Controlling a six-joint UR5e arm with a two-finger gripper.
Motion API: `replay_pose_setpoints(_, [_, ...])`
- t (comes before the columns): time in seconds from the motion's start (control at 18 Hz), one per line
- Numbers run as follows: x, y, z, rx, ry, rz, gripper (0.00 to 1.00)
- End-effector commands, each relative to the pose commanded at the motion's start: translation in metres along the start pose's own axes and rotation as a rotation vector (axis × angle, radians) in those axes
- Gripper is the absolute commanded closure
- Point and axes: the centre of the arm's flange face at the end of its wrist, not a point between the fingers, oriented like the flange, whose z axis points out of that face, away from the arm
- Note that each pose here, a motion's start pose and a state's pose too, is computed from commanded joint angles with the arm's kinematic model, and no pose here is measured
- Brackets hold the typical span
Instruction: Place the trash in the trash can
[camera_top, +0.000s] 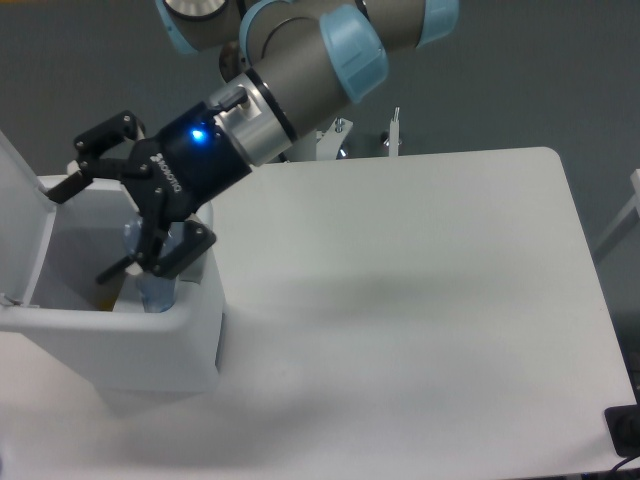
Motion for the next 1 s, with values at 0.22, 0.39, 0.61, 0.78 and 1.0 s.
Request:
replay_pose_setpoints(0.22, [-0.069, 0.028, -0.079, 0.024, -0.142, -0.061, 0.00])
replay_pose_setpoints(0.39, [-0.106, 0.044, -0.108, -0.071, -0.269, -0.117, 0.00])
replay_pose_setpoints(0.61, [-0.144, 0.078, -0.146, -0.262, -0.464, -0.157, 0.00])
replay_pose_setpoints(0.78, [-0.164, 0.107, -0.162, -0.388, -0.540, -0.151, 0.00])
replay_pose_setpoints(1.0, [-0.173, 0.133, -0.191, -0.607, -0.623, -0.061, 0.00])
